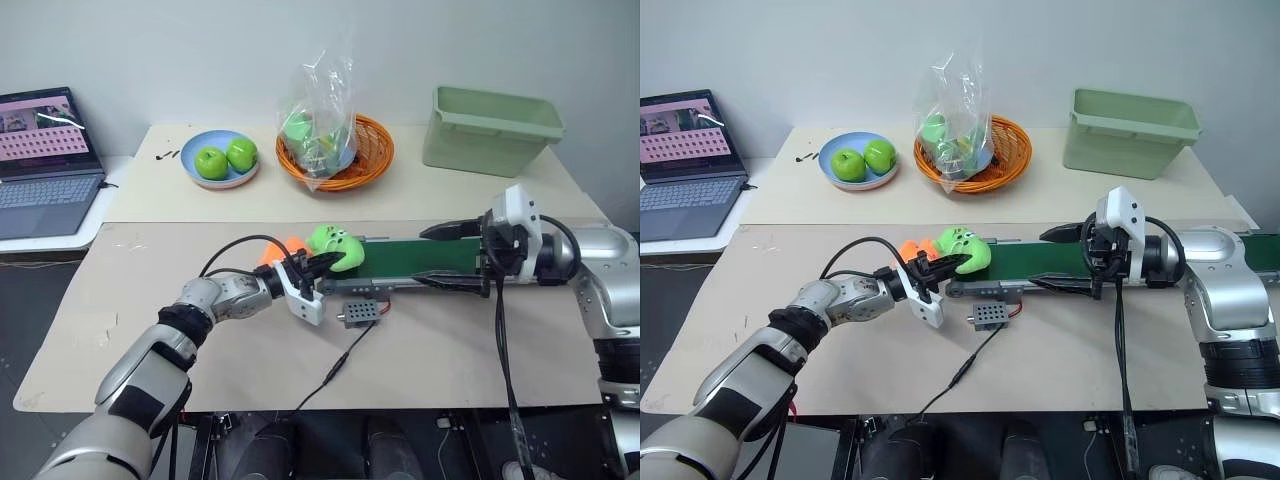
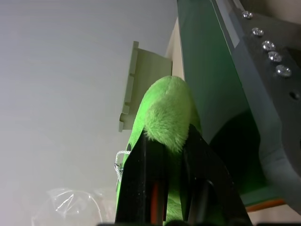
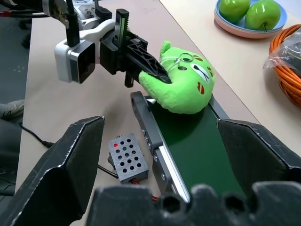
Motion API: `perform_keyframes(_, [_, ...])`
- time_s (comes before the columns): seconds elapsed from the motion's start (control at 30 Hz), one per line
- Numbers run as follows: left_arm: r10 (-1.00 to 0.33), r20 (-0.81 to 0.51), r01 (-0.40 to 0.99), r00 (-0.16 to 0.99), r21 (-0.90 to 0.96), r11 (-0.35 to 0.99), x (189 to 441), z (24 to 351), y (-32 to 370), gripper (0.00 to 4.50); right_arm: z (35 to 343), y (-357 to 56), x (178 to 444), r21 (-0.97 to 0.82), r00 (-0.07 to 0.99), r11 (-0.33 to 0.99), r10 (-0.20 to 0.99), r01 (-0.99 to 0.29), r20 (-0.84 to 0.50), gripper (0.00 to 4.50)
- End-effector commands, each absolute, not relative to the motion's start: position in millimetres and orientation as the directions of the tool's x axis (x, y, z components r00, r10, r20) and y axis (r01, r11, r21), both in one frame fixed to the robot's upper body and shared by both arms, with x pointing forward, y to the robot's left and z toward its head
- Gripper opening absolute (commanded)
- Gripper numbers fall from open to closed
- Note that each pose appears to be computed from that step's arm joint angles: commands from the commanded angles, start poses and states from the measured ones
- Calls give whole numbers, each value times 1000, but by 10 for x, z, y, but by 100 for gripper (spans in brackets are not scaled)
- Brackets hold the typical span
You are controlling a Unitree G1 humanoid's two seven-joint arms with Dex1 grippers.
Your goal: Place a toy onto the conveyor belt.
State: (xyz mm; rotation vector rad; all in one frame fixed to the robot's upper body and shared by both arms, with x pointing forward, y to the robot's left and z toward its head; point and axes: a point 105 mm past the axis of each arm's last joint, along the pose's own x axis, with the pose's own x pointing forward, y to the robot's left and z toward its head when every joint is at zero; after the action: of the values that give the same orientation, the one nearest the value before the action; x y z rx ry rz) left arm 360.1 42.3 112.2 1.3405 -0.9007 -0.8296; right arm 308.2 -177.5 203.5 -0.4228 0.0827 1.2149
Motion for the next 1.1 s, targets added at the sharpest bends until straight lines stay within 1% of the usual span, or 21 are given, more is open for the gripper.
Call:
perform_keyframes(0.03, [-900,100,-22,424,995,100,3635,1212,375,34,2192,-1821,3046,-319,375,284,886,-904,-273,450])
perform_keyframes(0.07, [-901,101,-17,422,994,104,3636,1212,367,91,2194,-1824,3047,-319,376,285,885,-904,-274,450])
perform_keyframes(0.1, [-902,100,-4,419,994,108,3633,1209,360,111,2196,-1825,3049,-320,376,285,885,-904,-275,450])
perform_keyframes(0.2, [-900,101,22,424,992,121,3639,1201,359,229,2199,-1824,3049,-321,376,284,885,-904,-276,450])
perform_keyframes(0.27, [-895,102,33,433,991,129,3653,1202,376,296,2194,-1822,3053,-321,377,285,884,-903,-276,450])
perform_keyframes(0.3, [-895,105,34,434,991,133,3654,1210,385,341,2193,-1819,3055,-320,376,284,885,-904,-275,450])
perform_keyframes(0.4, [-895,107,38,433,990,137,3650,1224,407,438,2191,-1812,3064,-321,375,283,886,-904,-274,450])
perform_keyframes(0.6, [-888,125,45,443,986,161,3658,1278,468,438,2188,-1795,3084,-322,371,279,888,-905,-271,450])
perform_keyframes(0.73, [-895,140,73,423,979,188,3616,1322,458,438,2194,-1786,3097,-324,368,276,890,-905,-270,450])
perform_keyframes(0.87, [-929,179,162,323,957,241,3450,1450,319,438,2212,-1778,3107,-330,369,276,891,-903,-266,450])
perform_keyframes(1.03, [-951,183,220,249,946,240,3312,1514,214,438,2220,-1788,3109,-335,375,280,889,-900,-264,450])
perform_keyframes(1.1, [-962,187,259,200,937,236,3223,1555,116,438,2223,-1789,3103,-339,381,286,887,-896,-260,450])
